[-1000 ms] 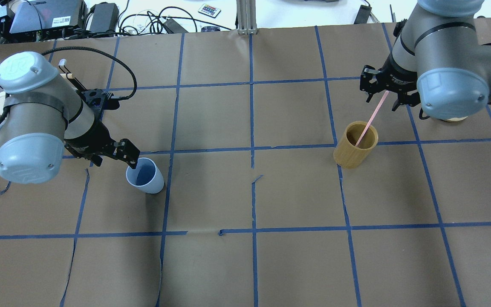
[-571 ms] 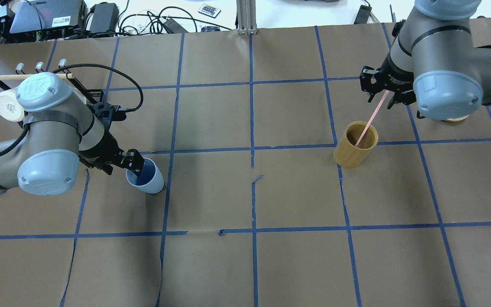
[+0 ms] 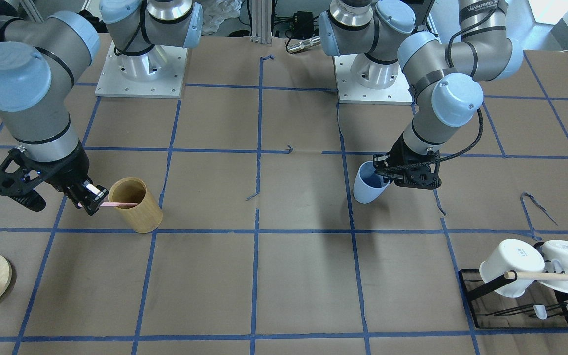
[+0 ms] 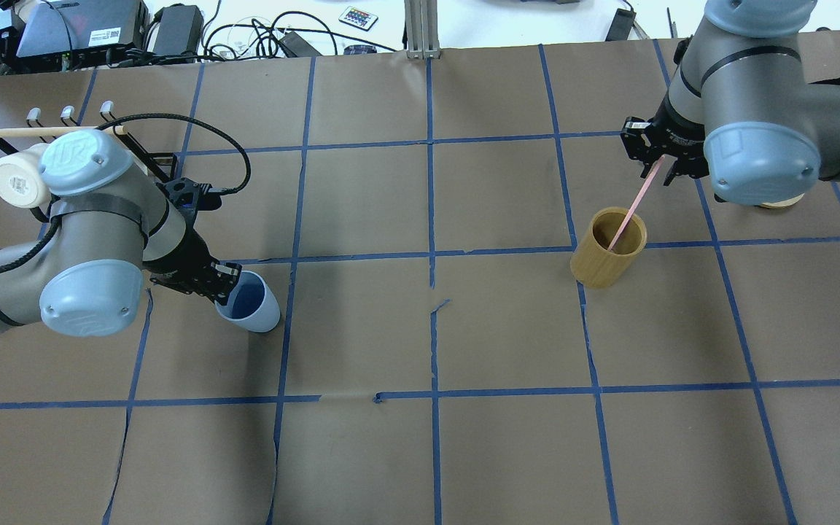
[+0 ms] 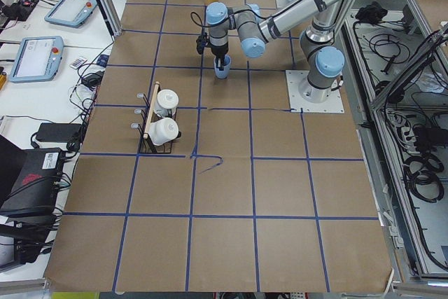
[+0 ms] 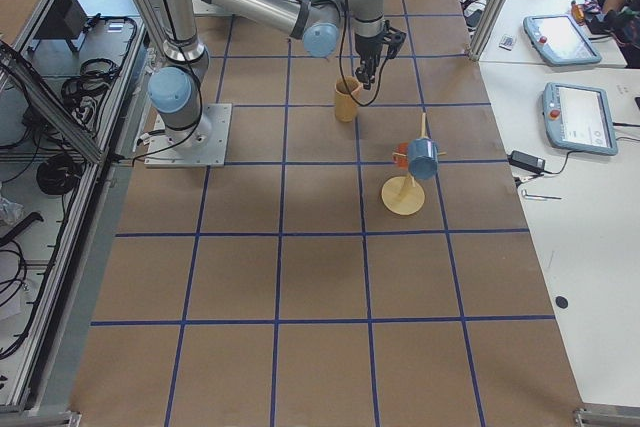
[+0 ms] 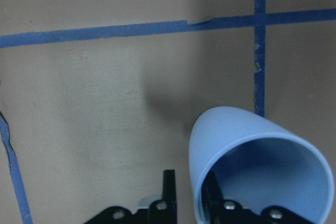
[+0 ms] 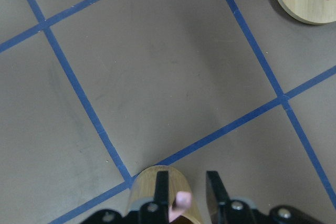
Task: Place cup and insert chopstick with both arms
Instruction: 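Carry the blue cup toward center with left while right lifts the chopstick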
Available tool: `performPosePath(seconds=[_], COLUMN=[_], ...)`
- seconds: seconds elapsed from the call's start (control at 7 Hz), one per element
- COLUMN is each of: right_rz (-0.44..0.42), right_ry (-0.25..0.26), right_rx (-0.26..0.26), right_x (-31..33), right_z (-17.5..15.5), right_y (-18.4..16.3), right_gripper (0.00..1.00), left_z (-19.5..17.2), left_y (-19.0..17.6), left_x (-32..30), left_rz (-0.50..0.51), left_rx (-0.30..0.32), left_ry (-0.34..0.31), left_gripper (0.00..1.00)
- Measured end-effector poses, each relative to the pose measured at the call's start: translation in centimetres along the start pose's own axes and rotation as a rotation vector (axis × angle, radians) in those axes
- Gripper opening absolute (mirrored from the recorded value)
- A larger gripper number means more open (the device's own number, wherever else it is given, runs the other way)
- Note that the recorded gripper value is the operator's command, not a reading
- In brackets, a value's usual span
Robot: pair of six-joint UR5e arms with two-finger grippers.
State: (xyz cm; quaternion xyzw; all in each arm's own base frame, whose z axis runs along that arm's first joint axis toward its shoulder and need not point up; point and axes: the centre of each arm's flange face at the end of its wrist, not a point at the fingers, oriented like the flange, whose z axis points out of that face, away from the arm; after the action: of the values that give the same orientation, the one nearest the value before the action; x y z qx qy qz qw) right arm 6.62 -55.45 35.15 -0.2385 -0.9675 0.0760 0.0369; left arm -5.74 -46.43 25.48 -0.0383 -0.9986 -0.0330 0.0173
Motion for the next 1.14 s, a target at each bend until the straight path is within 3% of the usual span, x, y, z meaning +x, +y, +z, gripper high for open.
performPosePath(seconds=[0.29, 0.57, 0.71, 1.0, 1.14], right_rz=[0.01, 0.006, 0.005, 0.0, -0.003], right_ry=[-0.011, -0.013, -0.012, -0.014, -0.016], right_rx=[-0.001, -0.004, -0.007, -0.011, -0.009], right_x=[-0.1, -0.1, -0.1, -0.2, -0.2], right_z=[-0.2, -0.2, -0.1, -0.1, -0.3], right_y=[-0.1, 0.0, 0.0, 0.1, 0.1], right_gripper=[0.36, 0.33, 0.12, 0.0, 0.0], left_z=[-3.0, -4.7, -4.3, -2.5, -1.8], left_y=[-1.4, -1.9, -2.0, -2.4, -2.6], left_x=[4.4, 12.9, 16.9, 22.8, 24.7], left_rz=[0.003, -0.019, -0.026, -0.038, -0.04], left_rx=[0.043, 0.047, 0.065, 0.101, 0.106], left_ry=[-0.017, -0.011, -0.001, 0.006, -0.011], left_gripper=[0.0, 0.0, 0.0, 0.0, 0.0])
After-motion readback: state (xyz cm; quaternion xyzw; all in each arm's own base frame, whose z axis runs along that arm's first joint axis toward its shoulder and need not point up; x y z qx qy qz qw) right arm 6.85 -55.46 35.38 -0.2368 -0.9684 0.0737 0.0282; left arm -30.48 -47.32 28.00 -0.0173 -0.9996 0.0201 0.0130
